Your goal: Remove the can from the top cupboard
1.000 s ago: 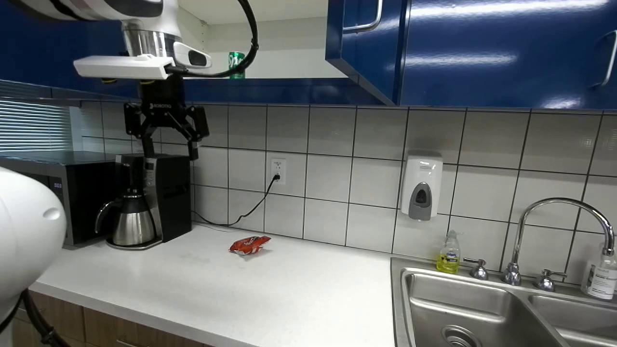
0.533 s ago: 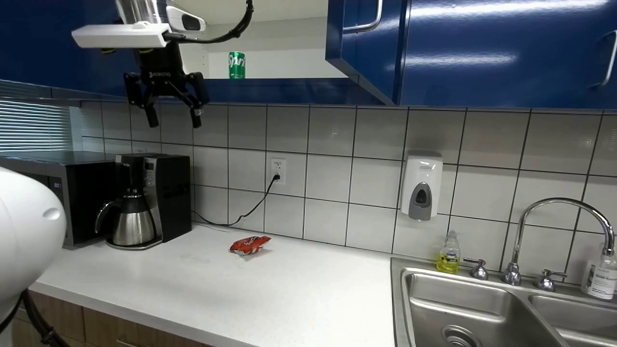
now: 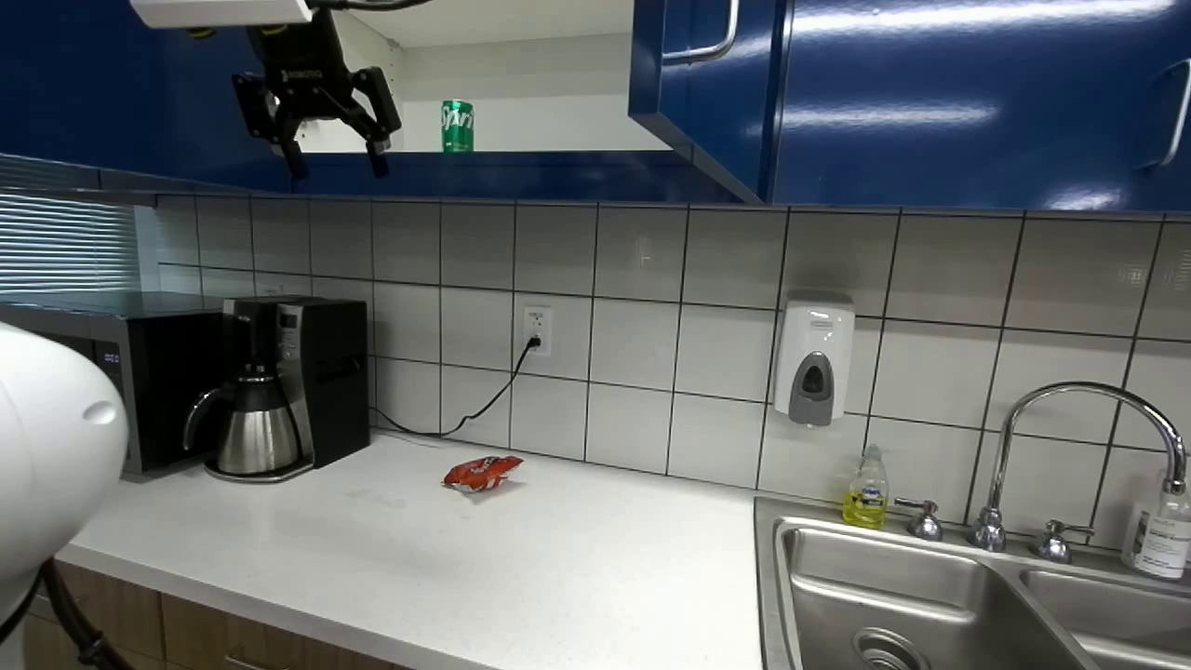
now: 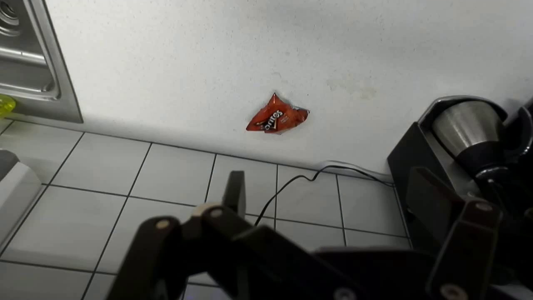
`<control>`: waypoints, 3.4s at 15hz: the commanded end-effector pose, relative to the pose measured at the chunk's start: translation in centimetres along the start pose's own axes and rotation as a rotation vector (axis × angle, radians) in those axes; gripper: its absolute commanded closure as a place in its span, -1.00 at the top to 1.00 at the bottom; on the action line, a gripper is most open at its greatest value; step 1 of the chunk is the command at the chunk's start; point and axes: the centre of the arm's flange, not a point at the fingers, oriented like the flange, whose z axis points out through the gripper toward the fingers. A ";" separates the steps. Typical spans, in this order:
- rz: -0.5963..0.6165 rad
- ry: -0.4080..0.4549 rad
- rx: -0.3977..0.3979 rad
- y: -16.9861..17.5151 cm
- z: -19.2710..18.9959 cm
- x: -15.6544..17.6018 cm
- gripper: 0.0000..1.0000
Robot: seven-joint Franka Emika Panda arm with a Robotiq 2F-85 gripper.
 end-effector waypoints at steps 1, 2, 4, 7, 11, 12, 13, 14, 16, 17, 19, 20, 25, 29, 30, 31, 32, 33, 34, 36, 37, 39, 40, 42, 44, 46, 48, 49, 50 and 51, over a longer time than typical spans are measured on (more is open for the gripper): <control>0.012 0.048 -0.024 -0.3 -2.1 3.1 1.00; 0.013 0.059 -0.024 -0.3 -2.6 3.7 1.00; 0.014 0.074 -0.023 -0.1 -3.3 5.1 1.00; 0.026 0.094 -0.030 0.3 -4.0 7.4 1.00; 0.048 0.094 -0.027 1.0 -4.4 10.6 1.00; 0.055 0.096 -0.030 1.1 -4.4 11.2 1.00; 0.063 0.094 -0.029 1.3 -4.3 12.0 1.00; 0.069 0.093 -0.029 1.5 -4.2 12.7 1.00; 0.080 0.096 -0.034 1.8 -4.2 14.2 1.00; 0.085 0.100 -0.037 2.0 -4.2 14.9 1.00; 0.096 0.110 -0.043 2.3 -4.2 16.5 1.00; 0.102 0.111 -0.050 2.4 -4.3 17.2 1.00; 0.121 0.138 -0.058 2.9 -4.8 20.9 1.00; 0.130 0.148 -0.071 2.7 -4.5 23.8 1.00; 0.134 0.150 -0.075 2.6 -4.3 24.5 1.00; 0.137 0.152 -0.077 2.5 -4.1 25.1 1.00; 0.141 0.153 -0.078 2.4 -3.9 25.8 1.00; 0.145 0.155 -0.080 2.3 -3.7 26.5 1.00; 0.147 0.156 -0.082 2.2 -3.5 27.1 1.00; 0.154 0.168 -0.083 1.9 -3.0 28.2 1.00; 0.152 0.173 -0.083 1.9 -2.8 28.7 1.00; 0.154 0.176 -0.083 1.8 -2.5 29.7 1.00; 0.159 0.178 -0.085 1.8 -2.3 30.1 1.00; 0.165 0.181 -0.088 1.8 -1.8 30.9 1.00; 0.169 0.181 -0.093 1.9 -1.2 31.7 1.00; 0.167 0.179 -0.097 1.8 -0.5 32.6 1.00; 0.166 0.178 -0.105 1.7 0.3 33.4 1.00; 0.164 0.177 -0.105 1.5 0.7 33.8 1.00; 0.162 0.182 -0.106 1.3 1.0 34.0 1.00; 0.159 0.188 -0.105 1.1 1.2 34.2 1.00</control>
